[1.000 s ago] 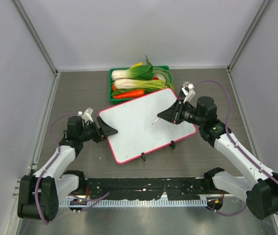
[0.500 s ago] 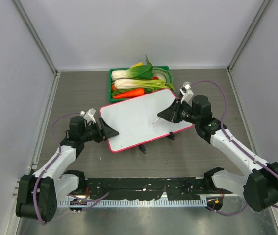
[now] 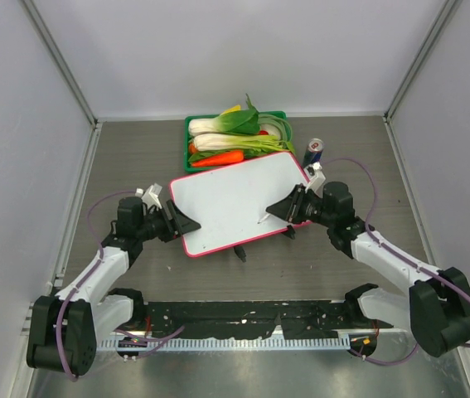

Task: Write a sentence on the whiteboard
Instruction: Hold the whiteboard on the whiteboard stand.

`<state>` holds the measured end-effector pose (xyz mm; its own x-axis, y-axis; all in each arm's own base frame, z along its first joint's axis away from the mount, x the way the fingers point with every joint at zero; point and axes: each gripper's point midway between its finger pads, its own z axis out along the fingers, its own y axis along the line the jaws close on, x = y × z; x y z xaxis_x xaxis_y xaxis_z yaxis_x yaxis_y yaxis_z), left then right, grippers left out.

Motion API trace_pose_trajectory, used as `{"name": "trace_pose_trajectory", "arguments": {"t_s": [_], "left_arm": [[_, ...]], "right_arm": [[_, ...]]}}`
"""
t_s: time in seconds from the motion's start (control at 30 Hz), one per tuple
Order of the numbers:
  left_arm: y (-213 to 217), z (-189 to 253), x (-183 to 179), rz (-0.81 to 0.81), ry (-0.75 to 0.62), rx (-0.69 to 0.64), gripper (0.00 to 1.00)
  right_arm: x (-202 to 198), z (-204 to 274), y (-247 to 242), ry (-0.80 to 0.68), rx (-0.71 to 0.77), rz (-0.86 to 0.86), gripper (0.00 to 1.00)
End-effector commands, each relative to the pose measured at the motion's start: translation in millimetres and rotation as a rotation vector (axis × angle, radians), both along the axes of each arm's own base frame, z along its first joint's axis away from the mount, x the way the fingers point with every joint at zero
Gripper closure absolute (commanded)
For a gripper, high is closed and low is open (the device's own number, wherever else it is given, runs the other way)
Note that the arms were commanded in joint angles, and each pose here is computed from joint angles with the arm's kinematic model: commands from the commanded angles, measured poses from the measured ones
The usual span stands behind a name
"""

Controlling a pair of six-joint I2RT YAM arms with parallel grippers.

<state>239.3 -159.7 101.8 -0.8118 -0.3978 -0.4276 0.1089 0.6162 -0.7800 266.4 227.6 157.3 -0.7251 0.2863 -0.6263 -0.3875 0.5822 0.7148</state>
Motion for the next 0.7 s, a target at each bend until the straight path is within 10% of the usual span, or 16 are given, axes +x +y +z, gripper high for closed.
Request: {"name": "trace_pose_trajectory", "arguments": {"t_s": [0.0,0.67], "left_arm": [[-2.0,5.4,0.0,-0.019,-0.034,0.006,0.39],[-3.7,8.5,-9.6,-0.011,-0.029,0.008,0.39]], "right_arm": [[-11.4,7.5,5.9,-0.011,0.131,0.005,0.99],[-46.4,-62.5,-15.8,0.173,0.202,-0.126,0.98]]}}
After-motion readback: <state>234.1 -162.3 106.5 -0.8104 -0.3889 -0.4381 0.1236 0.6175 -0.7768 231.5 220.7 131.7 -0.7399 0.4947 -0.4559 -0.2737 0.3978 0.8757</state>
